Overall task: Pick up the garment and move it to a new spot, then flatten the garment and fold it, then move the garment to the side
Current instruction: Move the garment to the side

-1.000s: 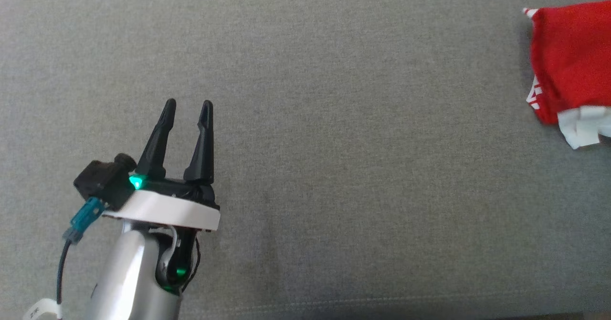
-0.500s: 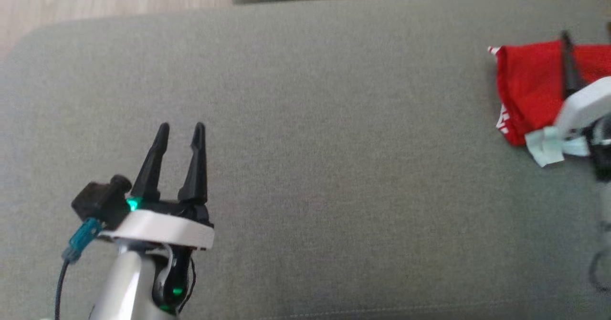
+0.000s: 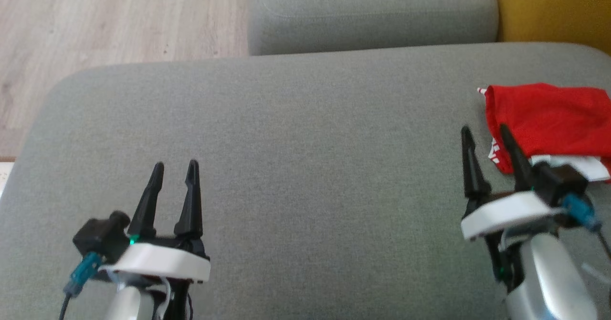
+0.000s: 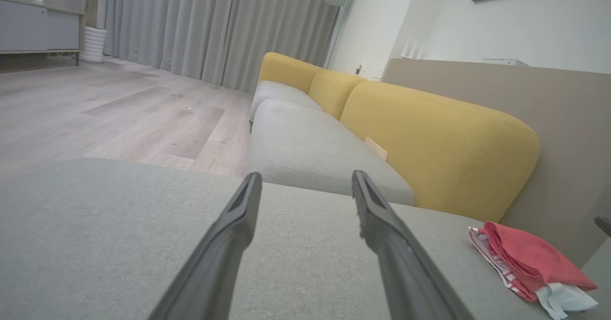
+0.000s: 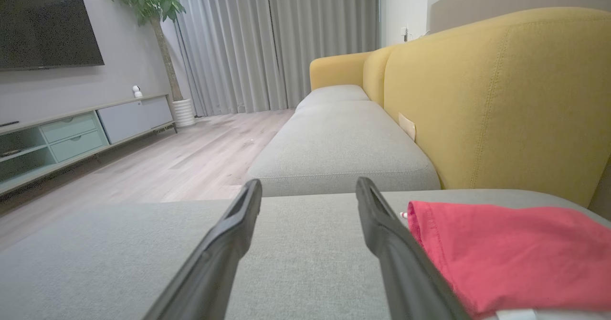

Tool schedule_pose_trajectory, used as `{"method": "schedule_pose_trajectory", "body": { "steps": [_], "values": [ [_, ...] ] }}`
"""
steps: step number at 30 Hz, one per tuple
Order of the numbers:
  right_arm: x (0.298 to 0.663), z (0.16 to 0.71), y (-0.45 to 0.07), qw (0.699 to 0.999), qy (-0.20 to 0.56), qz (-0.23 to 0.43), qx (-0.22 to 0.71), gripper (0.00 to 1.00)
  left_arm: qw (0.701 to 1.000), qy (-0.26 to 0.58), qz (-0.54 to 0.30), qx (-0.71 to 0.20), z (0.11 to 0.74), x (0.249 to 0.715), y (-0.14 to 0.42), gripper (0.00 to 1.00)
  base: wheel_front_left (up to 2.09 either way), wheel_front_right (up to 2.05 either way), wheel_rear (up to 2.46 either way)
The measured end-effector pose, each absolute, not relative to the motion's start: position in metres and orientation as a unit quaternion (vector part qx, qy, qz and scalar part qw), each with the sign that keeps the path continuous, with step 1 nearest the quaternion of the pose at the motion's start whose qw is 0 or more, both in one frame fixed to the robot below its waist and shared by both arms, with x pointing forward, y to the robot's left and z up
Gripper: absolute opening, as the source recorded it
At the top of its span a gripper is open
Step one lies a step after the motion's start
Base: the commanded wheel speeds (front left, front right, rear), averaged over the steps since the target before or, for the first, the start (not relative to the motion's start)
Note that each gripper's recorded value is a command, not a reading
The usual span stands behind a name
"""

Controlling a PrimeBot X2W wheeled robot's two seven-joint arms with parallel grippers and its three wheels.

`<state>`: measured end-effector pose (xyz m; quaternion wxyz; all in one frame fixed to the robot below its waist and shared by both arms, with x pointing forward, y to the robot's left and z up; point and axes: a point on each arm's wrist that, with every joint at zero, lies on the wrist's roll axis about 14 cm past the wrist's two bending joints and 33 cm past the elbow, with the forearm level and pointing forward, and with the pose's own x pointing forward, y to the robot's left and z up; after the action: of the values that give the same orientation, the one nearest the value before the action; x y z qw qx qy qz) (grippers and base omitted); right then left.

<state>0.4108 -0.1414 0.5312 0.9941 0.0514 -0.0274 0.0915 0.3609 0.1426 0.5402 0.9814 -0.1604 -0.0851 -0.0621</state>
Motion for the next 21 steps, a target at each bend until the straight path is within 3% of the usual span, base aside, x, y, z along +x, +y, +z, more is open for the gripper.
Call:
{"method": "schedule_pose_trajectory", "body": {
  "steps": [13, 21],
  "values": [
    [0.368, 0.496, -0.127, 0.991, -0.011, 0.105, 0.077, 1.0, 0.984, -0.061, -0.041, -0.162, 0.522, 0.336, 0.15, 1.0, 0.0, 0.0, 0.0],
    [0.365, 0.497, -0.127, 0.991, -0.014, 0.104, 0.083, 1.0, 0.984, -0.061, -0.036, -0.166, 0.521, 0.336, 0.154, 1.0, 0.0, 0.0, 0.0]
  ]
}}
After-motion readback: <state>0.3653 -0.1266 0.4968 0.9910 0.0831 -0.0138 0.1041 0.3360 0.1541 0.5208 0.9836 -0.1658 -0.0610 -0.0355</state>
